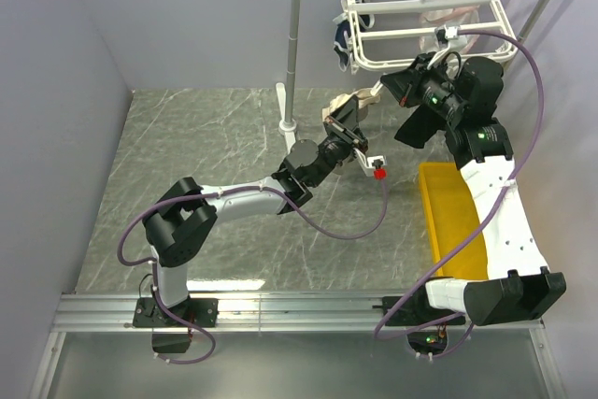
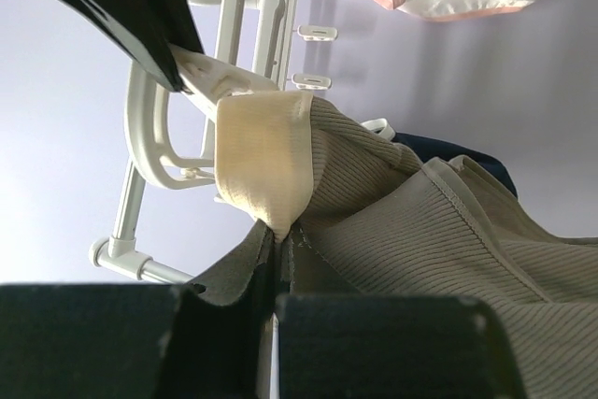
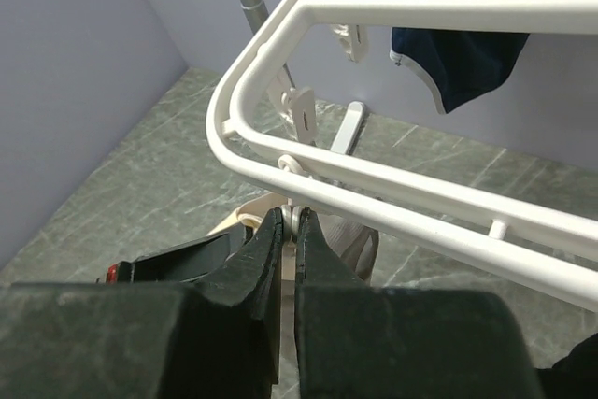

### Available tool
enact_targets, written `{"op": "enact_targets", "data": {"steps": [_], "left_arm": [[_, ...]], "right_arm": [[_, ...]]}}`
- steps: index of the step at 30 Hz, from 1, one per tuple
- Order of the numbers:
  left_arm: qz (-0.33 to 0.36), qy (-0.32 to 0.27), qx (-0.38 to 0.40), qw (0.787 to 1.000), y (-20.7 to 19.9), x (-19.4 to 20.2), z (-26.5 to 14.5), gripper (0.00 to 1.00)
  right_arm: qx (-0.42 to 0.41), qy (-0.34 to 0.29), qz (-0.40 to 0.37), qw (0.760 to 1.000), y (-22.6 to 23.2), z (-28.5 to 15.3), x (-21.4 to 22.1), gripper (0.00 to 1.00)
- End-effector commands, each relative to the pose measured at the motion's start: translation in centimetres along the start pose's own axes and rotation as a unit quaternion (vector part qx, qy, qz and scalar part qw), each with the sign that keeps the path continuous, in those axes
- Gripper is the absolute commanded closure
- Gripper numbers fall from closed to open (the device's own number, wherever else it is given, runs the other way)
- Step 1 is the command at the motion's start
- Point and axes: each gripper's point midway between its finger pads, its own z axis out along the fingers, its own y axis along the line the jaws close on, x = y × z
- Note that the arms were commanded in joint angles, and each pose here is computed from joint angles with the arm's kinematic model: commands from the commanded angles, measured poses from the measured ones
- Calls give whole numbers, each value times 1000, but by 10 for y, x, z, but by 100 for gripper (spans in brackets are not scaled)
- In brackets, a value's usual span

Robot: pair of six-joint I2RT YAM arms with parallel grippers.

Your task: Clip the underwear to the hanger

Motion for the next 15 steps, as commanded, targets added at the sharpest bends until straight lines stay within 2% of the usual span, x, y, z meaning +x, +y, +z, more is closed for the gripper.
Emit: {"op": "enact_targets", "data": {"steps": [1, 15], "left_arm": [[3, -9, -37, 999, 30, -7, 8, 100], [4, -6, -39, 999, 33, -7, 17, 100]], "right_arm": [[8, 9, -11, 1000, 3, -6, 3, 100], [23, 23, -69, 997, 5, -5, 11, 100]]}}
